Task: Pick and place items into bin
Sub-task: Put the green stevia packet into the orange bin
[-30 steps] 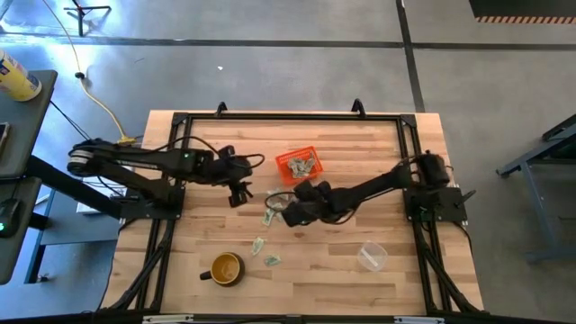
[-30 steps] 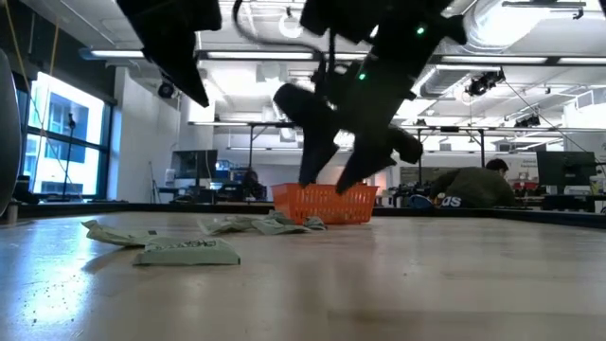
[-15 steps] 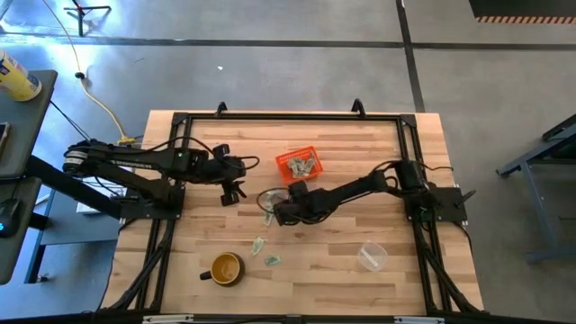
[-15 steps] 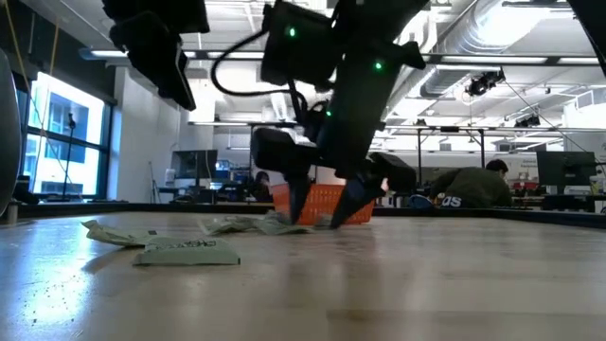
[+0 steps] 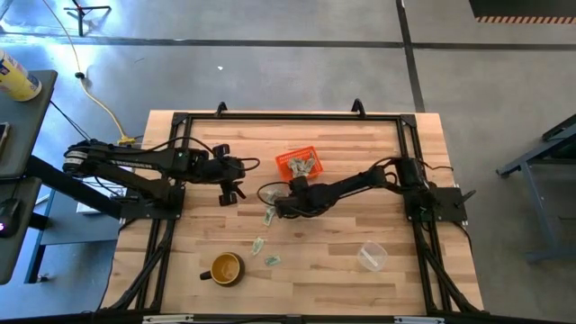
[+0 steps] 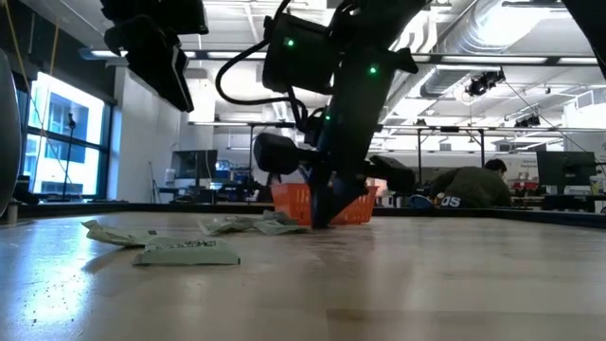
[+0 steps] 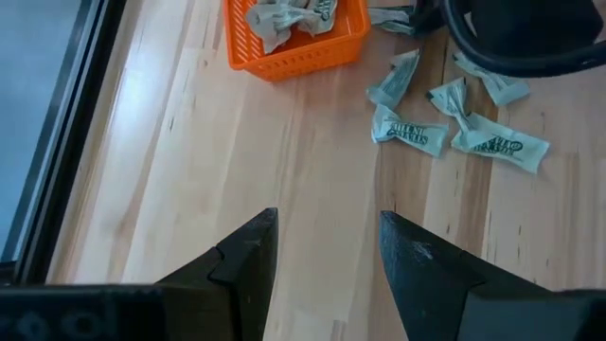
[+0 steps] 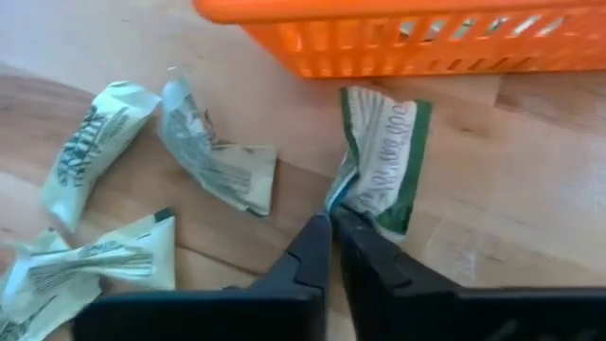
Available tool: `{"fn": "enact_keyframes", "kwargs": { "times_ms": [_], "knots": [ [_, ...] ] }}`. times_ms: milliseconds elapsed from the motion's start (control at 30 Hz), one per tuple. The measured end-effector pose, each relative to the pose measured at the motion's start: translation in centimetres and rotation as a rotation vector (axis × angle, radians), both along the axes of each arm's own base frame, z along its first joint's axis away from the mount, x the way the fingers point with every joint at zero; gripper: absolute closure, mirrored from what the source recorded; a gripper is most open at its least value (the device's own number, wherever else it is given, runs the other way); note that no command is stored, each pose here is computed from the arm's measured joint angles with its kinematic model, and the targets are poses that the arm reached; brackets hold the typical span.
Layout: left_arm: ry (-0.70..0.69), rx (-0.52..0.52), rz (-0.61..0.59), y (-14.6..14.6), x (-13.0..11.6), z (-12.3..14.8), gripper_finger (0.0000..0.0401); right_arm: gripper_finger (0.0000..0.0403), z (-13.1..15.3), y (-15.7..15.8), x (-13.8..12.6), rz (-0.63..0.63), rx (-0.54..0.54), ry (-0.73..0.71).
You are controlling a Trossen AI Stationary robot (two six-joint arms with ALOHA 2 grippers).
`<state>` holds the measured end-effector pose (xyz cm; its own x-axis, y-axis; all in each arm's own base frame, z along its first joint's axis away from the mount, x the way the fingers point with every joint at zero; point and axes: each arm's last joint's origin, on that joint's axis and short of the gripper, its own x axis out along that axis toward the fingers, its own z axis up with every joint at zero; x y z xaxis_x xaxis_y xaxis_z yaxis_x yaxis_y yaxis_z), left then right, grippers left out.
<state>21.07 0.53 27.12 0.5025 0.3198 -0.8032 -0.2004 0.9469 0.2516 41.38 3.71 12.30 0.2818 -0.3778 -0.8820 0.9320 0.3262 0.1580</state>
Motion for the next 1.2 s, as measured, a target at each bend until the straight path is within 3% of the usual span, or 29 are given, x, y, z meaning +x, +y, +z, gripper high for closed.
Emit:
{"fn": "enact_keyframes", "kwargs": {
  "times_ms": [167,400,533,700,800,900,1067,1200],
  "knots": [
    [-0.009,-0.011,0.017,0.0,0.0,0.0,0.0184,0.0388,2.0,0.7,-0.7,0.041,0.031,-0.006],
    [-0.018,-0.022,0.034,0.0,0.1,0.0,0.0184,0.0401,8.3,1.5,-3.0,0.112,-0.04,-0.048],
    [-0.038,-0.035,0.049,0.0,0.2,0.1,0.0184,0.0402,11.8,0.0,-3.9,0.173,-0.066,-0.1],
    [-0.04,-0.043,0.044,0.0,0.2,0.1,0.0184,0.0391,11.5,-3.0,-3.3,0.286,0.025,-0.082],
    [-0.016,-0.088,0.042,-0.1,0.0,-0.1,0.0184,0.036,10.7,-3.0,-2.3,0.338,0.072,-0.111],
    [0.0,-0.141,0.067,-0.2,-0.2,-0.2,0.0184,0.0306,9.3,-2.3,-1.9,0.304,0.122,-0.096],
    [0.001,-0.173,0.108,-0.2,-0.4,-0.3,0.0184,0.0206,8.0,-1.6,-1.9,0.077,0.199,-0.096],
    [-0.001,-0.173,0.107,-0.2,-0.4,-0.3,0.0184,0.0169,7.2,-1.6,-2.0,-0.071,0.2,-0.097]
  ]
}}
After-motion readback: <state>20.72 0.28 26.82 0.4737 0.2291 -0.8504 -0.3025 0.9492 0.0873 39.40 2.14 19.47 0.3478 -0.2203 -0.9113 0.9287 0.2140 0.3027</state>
